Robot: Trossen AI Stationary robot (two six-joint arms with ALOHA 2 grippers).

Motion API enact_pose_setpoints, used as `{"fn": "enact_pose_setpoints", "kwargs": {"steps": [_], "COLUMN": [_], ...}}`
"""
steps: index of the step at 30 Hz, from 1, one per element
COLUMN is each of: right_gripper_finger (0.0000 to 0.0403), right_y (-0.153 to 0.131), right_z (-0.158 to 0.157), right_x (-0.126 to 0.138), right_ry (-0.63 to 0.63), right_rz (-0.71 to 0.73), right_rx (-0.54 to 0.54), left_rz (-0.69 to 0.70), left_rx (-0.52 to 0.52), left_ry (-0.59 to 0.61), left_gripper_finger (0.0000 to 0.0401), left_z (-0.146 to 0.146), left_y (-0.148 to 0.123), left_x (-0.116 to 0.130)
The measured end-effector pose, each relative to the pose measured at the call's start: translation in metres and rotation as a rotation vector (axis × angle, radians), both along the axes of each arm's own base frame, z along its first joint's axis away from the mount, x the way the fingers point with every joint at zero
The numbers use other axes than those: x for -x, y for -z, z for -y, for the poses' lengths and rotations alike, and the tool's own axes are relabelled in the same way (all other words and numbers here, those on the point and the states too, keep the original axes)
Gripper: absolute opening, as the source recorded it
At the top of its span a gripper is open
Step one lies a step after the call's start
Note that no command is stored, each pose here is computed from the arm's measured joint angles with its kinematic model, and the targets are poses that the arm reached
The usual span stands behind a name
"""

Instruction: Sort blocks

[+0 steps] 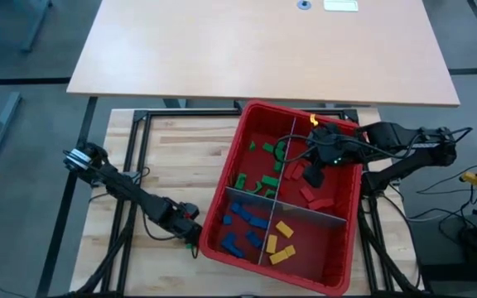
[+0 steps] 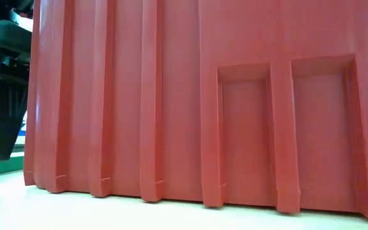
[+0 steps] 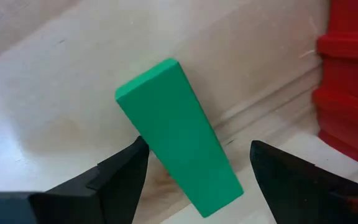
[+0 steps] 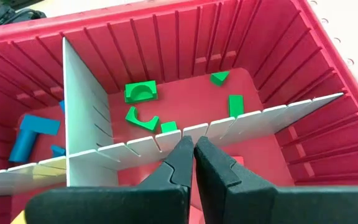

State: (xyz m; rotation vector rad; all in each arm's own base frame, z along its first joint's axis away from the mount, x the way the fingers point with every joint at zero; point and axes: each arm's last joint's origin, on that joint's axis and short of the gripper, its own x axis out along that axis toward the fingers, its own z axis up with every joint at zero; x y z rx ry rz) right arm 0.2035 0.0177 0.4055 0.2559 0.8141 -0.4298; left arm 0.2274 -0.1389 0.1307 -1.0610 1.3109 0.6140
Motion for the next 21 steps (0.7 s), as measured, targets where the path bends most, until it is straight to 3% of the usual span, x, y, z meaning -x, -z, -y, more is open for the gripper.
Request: {"fn": "enact_pose_setpoints", "kwargs": {"steps": [15, 18, 21], "right_gripper_finger": [0.0, 0.0, 0.0], "right_y": [0.0, 0.0, 0.0], "right_z": [0.0, 0.0, 0.0], "right_x": [0.0, 0.0, 0.0], "right_ry": [0.001, 0.004, 0.004], "right_rz": [0.006, 0.007, 0.007], "right_rx": [0.005, 0.005, 0.005], "left_rz": [-0.216, -0.236, -0.244], "left_rx": [-0.082, -0.091, -0.099], "left_ry": [0.067, 0.087, 0.11], "left_gripper_finger": [0.027, 0.0247, 0.0196], "left_z": [-0.01, -0.011, -0.012], "left_y": [-0.001, 0.0, 0.0], "left_x": [0.021, 0.023, 0.024]}}
